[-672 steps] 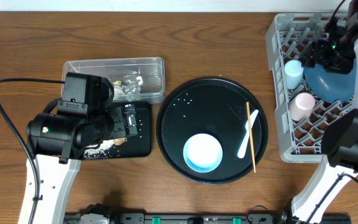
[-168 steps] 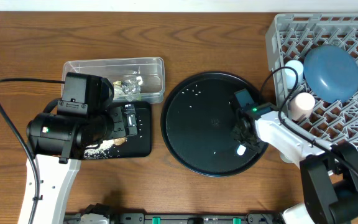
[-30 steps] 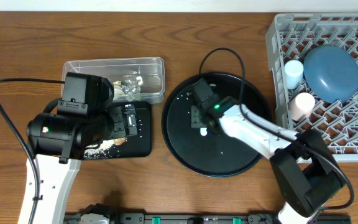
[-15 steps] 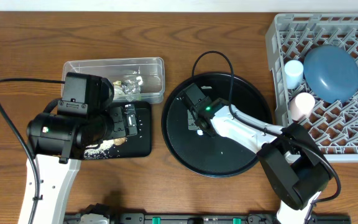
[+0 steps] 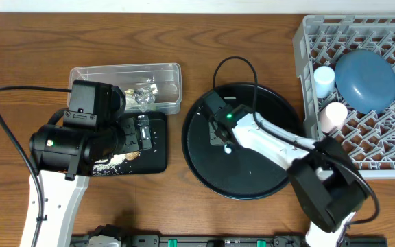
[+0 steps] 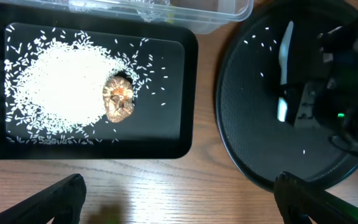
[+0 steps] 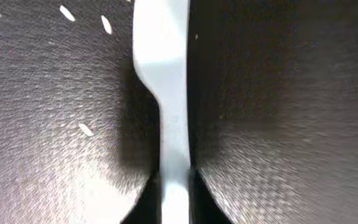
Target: Sort waste into correct bins and load items into the dishwasher rack
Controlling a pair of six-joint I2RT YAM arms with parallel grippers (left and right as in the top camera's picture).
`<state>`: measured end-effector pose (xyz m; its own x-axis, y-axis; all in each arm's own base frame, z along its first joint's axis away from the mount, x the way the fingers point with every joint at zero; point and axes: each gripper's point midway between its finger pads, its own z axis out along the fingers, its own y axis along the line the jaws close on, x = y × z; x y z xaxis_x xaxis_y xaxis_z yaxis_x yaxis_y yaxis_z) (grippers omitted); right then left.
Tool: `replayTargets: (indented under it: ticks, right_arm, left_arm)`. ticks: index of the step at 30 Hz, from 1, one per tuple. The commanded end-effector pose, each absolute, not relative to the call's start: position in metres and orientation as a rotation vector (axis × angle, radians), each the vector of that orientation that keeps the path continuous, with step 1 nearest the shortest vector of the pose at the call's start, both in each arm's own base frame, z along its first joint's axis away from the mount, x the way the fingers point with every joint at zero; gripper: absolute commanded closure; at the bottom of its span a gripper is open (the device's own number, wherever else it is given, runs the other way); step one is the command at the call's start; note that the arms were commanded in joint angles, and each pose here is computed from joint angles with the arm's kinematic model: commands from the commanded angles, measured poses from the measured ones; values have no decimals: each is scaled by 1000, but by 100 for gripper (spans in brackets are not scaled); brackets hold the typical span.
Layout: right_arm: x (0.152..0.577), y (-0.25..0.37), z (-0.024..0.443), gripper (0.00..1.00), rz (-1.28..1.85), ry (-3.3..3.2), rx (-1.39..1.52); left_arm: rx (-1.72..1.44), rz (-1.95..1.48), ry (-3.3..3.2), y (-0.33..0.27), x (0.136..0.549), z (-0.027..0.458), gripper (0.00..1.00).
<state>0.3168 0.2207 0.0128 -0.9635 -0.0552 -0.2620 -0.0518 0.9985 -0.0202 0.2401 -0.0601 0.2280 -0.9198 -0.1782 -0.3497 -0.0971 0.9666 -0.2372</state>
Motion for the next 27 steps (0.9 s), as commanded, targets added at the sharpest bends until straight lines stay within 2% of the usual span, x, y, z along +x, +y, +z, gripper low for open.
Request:
replayTargets:
  ticks: [1, 7, 12, 15, 20, 27]
  right_arm:
    - [321, 214, 23, 99, -22, 2884, -149]
    - [333, 212, 67, 99, 4, 2834, -222]
    - [320, 204, 76, 96, 49, 2892, -222]
    - [302, 223, 68, 93, 201, 2971, -263]
    - [280, 237, 42, 71, 179, 3035, -299]
    - [278, 216, 2, 69, -93, 3024, -251]
  left_arm:
    - [-196, -288, 2737, -58, 241, 229, 2]
    - [-196, -288, 2737, -58, 241, 229, 2]
    - [-196, -288, 2737, -58, 241, 229, 2]
    - [-196, -288, 2737, -58, 241, 229, 2]
    - [-196, -288, 2737, -58, 241, 229, 2]
    - [-196, -288, 2737, -58, 241, 229, 2]
